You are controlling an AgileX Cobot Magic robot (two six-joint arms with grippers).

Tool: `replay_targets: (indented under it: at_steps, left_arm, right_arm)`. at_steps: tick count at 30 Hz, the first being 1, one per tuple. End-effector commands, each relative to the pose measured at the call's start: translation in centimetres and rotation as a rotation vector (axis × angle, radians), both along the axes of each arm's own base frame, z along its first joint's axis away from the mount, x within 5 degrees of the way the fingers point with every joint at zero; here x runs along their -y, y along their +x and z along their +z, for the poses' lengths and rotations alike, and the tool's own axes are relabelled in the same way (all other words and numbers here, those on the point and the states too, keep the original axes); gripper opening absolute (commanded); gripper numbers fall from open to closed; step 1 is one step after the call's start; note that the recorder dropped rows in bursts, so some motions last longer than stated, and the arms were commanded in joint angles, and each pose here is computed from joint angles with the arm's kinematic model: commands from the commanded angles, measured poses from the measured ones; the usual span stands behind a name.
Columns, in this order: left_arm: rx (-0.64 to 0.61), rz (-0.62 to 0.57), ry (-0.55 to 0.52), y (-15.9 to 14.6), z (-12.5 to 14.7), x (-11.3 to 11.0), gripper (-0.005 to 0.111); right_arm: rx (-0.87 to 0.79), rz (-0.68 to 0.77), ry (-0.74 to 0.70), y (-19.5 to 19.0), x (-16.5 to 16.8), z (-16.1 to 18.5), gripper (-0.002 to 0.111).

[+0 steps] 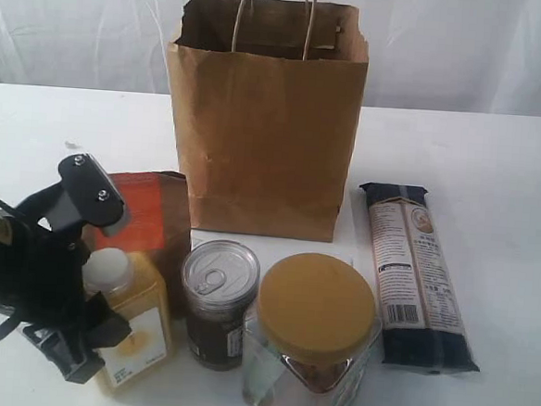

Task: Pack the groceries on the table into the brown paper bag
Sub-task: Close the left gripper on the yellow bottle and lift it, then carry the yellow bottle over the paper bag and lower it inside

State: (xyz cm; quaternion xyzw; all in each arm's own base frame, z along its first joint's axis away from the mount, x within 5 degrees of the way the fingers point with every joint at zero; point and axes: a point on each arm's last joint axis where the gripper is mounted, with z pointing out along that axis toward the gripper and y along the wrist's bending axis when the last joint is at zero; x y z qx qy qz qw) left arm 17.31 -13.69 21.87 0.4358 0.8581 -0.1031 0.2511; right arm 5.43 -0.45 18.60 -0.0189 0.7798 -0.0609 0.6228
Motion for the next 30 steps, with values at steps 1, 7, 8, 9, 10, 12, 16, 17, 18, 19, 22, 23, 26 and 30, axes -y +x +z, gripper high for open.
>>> replay_targets:
  at_steps: [1, 7, 8, 9, 10, 12, 16, 17, 18, 19, 22, 23, 26, 30]
  left_arm:
    - [-0.133, -0.031, 0.062, -1.1, -0.2, -0.3, 0.0]
    - [-0.241, -0.077, 0.131, -1.2, 2.8, -0.1, 0.0]
    - [-0.258, -0.083, 0.146, -1.2, 3.6, -0.1, 0.0]
    - [-0.264, -0.089, 0.153, -1.0, 4.7, 0.0, 0.0]
    - [-0.267, -0.101, 0.158, -0.9, 5.9, 0.1, 0.0]
    - [-0.258, -0.117, 0.163, -0.7, 8.2, 0.2, 0.0]
    - [-0.131, -0.105, 0.149, 0.2, 14.3, 0.2, 0.0]
    - [-0.084, -0.097, 0.145, 0.4, 15.5, 0.1, 0.0]
    - [0.005, -0.084, 0.131, 0.8, 17.4, 0.0, 0.0]
    - [0.073, -0.072, 0.114, 1.1, 18.7, -0.1, 0.0]
    - [0.336, -0.036, -0.021, 2.2, 22.8, 0.3, 0.0]
    - [0.411, -0.027, -0.072, 2.5, 23.9, 0.5, 0.0]
    - [0.643, 0.001, -0.233, 3.5, 26.3, 1.2, 0.0]
    - [0.862, 0.029, -0.387, 5.0, 28.1, 2.3, 0.0]
  right_arm:
    - [0.016, -0.005, -0.006, 0.0, 0.0, 0.1, 0.0]
    - [0.016, -0.005, -0.006, 0.0, 0.0, 0.1, 0.0]
    - [0.016, -0.005, -0.006, 0.0, 0.0, 0.1, 0.0]
    - [0.016, -0.005, -0.006, 0.0, 0.0, 0.1, 0.0]
    - [0.016, -0.005, -0.006, 0.0, 0.0, 0.1, 0.0]
    - [0.016, -0.005, -0.006, 0.0, 0.0, 0.1, 0.0]
    - [0.016, -0.005, -0.006, 0.0, 0.0, 0.1, 0.0]
    - [0.016, -0.005, -0.006, 0.0, 0.0, 0.1, 0.0]
    - [0.016, -0.005, -0.006, 0.0, 0.0, 0.1, 0.0]
    - [0.016, -0.005, -0.006, 0.0, 0.0, 0.1, 0.0]
    - [0.016, -0.005, -0.006, 0.0, 0.0, 0.1, 0.0]
    - [0.016, -0.005, -0.006, 0.0, 0.0, 0.1, 0.0]
    - [0.016, -0.005, -0.006, 0.0, 0.0, 0.1, 0.0]
    - [0.016, 0.017, -0.006, 0.0, -0.1, 0.1, 0.0]
